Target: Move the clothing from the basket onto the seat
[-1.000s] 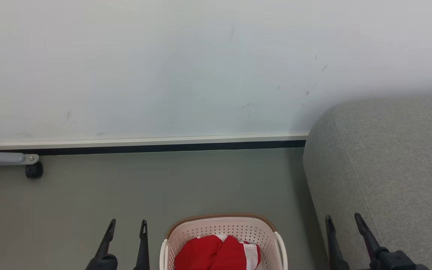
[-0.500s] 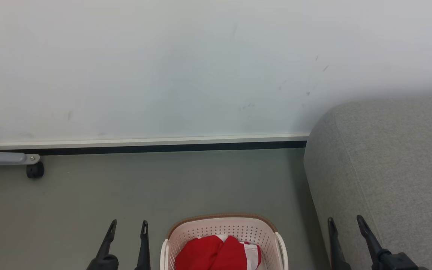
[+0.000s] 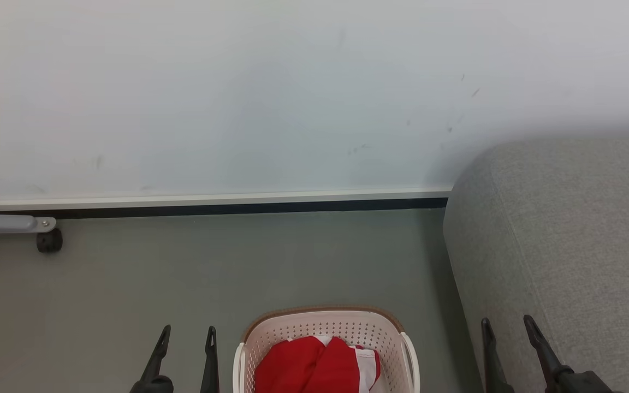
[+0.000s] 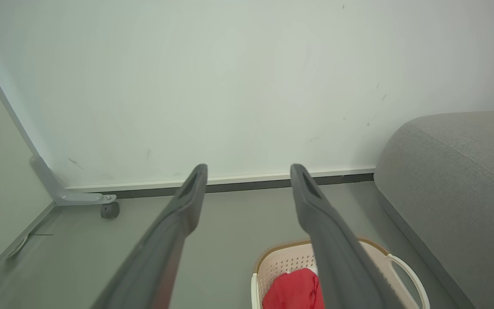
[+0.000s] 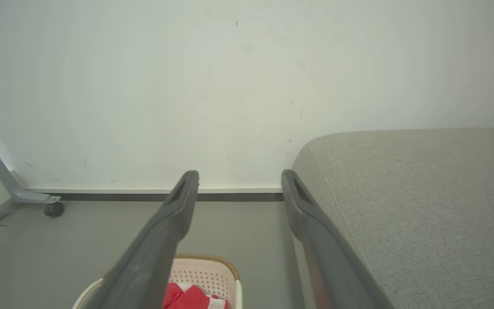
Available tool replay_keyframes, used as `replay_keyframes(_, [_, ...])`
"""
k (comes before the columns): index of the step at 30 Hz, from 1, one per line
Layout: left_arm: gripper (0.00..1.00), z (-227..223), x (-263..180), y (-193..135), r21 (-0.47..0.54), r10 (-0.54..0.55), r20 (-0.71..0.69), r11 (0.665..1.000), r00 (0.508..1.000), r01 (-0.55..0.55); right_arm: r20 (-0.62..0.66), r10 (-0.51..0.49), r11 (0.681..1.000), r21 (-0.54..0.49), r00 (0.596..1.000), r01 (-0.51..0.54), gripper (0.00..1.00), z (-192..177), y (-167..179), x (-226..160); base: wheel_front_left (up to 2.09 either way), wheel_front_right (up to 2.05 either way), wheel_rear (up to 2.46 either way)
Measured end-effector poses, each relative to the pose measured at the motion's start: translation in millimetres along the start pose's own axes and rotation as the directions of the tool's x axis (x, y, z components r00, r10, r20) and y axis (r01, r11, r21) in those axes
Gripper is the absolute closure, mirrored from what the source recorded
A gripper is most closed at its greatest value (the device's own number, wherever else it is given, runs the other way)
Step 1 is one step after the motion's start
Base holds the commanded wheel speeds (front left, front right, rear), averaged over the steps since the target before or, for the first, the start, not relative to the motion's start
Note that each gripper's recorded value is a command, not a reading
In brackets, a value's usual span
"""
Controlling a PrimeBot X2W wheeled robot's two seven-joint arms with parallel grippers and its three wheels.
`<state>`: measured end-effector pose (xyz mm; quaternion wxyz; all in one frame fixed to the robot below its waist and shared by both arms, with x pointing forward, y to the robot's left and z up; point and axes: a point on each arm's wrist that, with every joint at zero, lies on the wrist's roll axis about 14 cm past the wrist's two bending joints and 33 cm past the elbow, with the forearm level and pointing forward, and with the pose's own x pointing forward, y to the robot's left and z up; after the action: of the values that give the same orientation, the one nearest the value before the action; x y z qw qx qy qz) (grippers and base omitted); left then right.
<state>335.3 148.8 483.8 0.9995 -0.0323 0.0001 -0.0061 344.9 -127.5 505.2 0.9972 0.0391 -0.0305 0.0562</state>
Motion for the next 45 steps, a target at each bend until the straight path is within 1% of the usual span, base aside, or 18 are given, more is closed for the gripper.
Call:
replay_keyframes(5, [0.00,-6.5,1.5,-2.0,0.001,-0.007,-0.022,1.000,1.000,0.007,-0.014,-0.007,1.000,0.003,1.000,0.007,0.00,-4.2,-2.8,1.5,0.00,0.00,0.00])
replay_keyframes(12, [0.00,-20.5,7.2,-13.4,0.021,-0.052,-0.066,0.998,0.996,0.053,-0.022,-0.032,0.999,0.005,0.999,0.032,0.00,-7.2,-12.5,9.5,0.00,0.00,0.00])
replay_keyframes(18, [0.00,-38.5,25.2,-28.6,0.030,-0.119,-0.120,0.992,0.986,0.124,-0.028,-0.052,0.999,-0.015,0.998,0.052,0.00,-11.6,-25.5,27.0,0.00,0.00,0.00])
replay_keyframes(25, [0.00,-69.5,44.8,-50.7,0.041,-0.210,-0.207,0.974,0.955,0.223,-0.018,-0.072,0.997,-0.022,0.997,0.071,0.00,-14.1,-37.6,53.5,0.00,0.00,0.00])
replay_keyframes(32, [0.00,-109.9,63.8,-73.3,0.052,-0.298,-0.330,0.942,0.896,0.332,-0.013,-0.086,0.996,-0.040,0.996,0.085,0.00,-20.9,-50.7,79.2,0.00,0.00,0.00])
replay_keyframes(38, [0.00,-151.0,73.6,-86.8,0.041,-0.346,-0.445,0.914,0.826,0.405,-0.012,-0.107,0.993,-0.050,0.994,0.107,0.00,-30.4,-64.0,97.9,0.00,0.00,0.00])
replay_keyframes(40, [0.00,-164.6,74.4,-92.3,0.037,-0.366,-0.479,0.899,0.797,0.436,-0.015,-0.117,0.992,-0.055,0.993,0.117,0.00,-34.1,-68.8,103.2,0.00,0.00,0.00])
replay_keyframes(41, [0.00,-178.7,73.0,-101.6,0.037,-0.402,-0.516,0.872,0.757,0.488,-0.018,-0.126,0.990,-0.060,0.992,0.125,0.00,-38.5,-73.2,108.0,0.00,0.00,0.00])
replay_keyframes(45, [0.00,-202.7,73.3,-116.2,0.017,-0.446,-0.565,0.835,0.694,0.550,-0.030,-0.138,0.988,-0.069,0.990,0.136,0.00,-49.3,-80.6,117.5,0.00,0.00,0.00])
